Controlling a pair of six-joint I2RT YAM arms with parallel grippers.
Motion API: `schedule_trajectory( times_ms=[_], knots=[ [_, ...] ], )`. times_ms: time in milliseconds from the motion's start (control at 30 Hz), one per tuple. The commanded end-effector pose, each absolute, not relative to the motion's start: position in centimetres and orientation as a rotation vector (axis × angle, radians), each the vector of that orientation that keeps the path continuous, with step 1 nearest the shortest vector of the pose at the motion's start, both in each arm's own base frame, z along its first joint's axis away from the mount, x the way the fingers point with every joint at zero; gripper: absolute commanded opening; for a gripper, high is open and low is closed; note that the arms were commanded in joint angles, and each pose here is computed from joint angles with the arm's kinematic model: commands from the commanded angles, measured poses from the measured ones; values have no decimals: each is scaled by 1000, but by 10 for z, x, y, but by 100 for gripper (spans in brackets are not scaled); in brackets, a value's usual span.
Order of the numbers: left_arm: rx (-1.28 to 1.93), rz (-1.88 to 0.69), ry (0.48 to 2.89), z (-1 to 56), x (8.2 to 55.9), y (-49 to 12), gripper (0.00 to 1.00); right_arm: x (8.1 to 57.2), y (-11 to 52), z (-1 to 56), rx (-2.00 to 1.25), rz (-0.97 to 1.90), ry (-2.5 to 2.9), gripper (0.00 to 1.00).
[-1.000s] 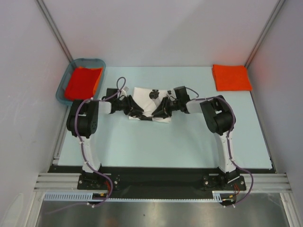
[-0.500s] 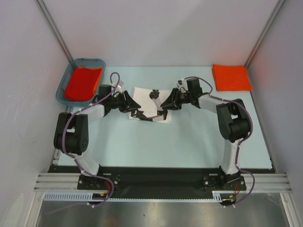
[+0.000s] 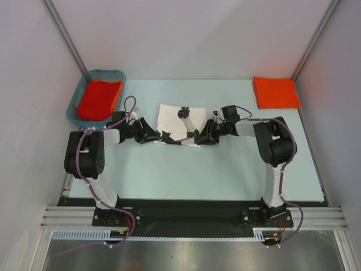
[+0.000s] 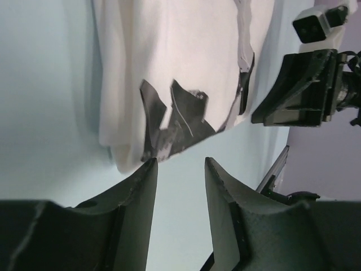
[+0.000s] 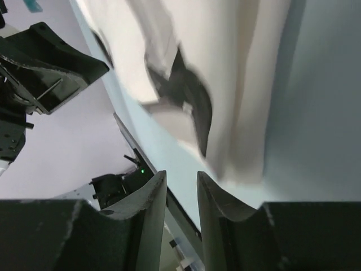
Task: Fold and stack the t-shirts
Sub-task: Fold the tshirt, then neatly place the folded tshirt to the corner
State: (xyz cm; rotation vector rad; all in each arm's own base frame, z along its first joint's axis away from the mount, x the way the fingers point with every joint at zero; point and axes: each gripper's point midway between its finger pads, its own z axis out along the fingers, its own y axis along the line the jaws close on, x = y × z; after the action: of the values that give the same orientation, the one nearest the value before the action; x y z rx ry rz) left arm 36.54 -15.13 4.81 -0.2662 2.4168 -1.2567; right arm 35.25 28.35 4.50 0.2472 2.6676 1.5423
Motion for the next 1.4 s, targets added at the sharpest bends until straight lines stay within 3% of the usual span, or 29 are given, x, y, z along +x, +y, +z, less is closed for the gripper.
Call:
schedule_trajectory(
  times_ms=[0, 367, 400, 600, 767, 933, 1133, 1367],
  knots=[
    [-188, -1176, 2373, 79, 354, -143, 45, 337, 258, 97, 85, 1438, 2617, 34],
    [-422, -1181, 2200, 149, 287, -146, 53, 289, 209, 104, 161, 1141, 2647, 62],
    [-477, -1209, 2212, 147, 283, -150, 61, 287, 211, 104, 218, 1168, 2641, 64],
    [-686, -1330, 2191, 125, 256, -183, 65, 282, 222, 93, 284, 1225, 2611, 72],
    [-886, -1312, 2029, 121, 259, -196, 81, 290, 223, 83, 353, 1199, 2616, 80],
    [-975, -1297, 1993, 124, 271, -204, 78, 300, 235, 65, 530, 1197, 2609, 79],
    [-986, -1320, 1989, 134, 280, -218, 73, 319, 261, 58, 646, 1270, 2514, 66],
    [-1100, -1203, 1952, 112, 286, -237, 66, 315, 218, 65, 606, 1095, 2557, 67]
  ],
)
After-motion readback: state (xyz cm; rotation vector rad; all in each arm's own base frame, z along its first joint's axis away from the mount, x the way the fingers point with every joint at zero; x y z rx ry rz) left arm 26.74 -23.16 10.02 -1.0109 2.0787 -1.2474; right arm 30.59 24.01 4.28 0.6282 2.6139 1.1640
